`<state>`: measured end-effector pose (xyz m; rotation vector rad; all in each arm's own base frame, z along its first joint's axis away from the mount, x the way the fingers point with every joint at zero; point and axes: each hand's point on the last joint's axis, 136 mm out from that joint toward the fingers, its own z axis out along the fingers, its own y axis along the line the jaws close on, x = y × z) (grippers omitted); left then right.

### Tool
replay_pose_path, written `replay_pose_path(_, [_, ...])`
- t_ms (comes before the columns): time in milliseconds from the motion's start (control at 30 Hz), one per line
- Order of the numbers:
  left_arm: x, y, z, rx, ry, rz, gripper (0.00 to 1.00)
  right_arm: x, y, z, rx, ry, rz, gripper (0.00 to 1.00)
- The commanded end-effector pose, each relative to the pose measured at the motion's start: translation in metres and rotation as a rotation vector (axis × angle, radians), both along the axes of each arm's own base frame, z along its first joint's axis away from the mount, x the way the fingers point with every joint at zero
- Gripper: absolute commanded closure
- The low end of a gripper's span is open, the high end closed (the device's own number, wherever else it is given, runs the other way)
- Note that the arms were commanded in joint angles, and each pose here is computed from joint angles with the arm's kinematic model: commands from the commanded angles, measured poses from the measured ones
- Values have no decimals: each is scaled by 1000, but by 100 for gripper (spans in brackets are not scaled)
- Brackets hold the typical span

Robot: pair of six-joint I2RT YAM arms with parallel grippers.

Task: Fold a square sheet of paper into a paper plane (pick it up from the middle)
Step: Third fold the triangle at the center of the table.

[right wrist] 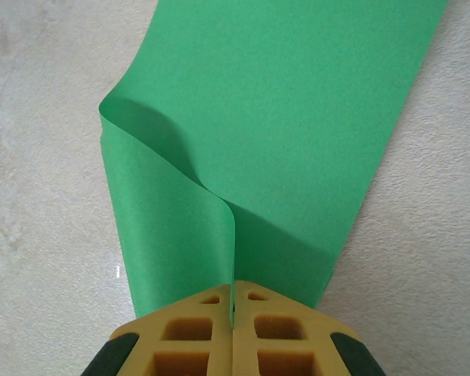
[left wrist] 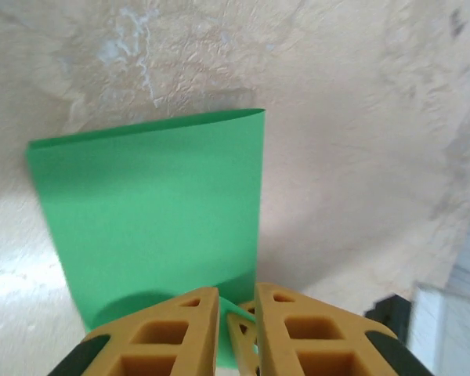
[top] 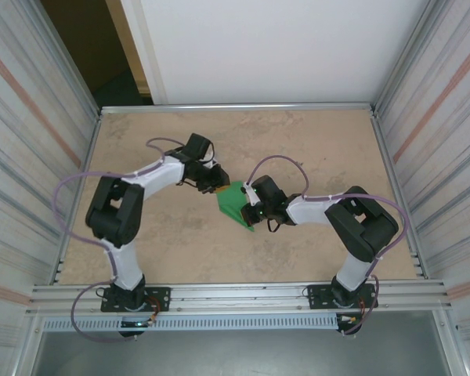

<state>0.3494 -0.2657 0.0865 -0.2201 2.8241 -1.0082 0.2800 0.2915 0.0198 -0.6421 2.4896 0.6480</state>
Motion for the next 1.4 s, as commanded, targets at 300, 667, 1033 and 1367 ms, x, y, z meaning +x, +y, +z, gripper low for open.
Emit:
replay_pose_path(300, [-46,-16,-3,-171,47,84,88,-2,-1,-10,-17,77,-28,97])
replay_pose_path(667, [-56,-27,-35,-71,132,76,94,-2,-3,-14,-40,88,-37,97])
replay_pose_path(1033, [-53,-35,-50,-46,167,72,96,-1,-3,-15,-42,90,-39,97])
replay_pose_path(1367, [-65,-20,-65,22,209,105,97,-2,-7,-18,-60,95,-47,97])
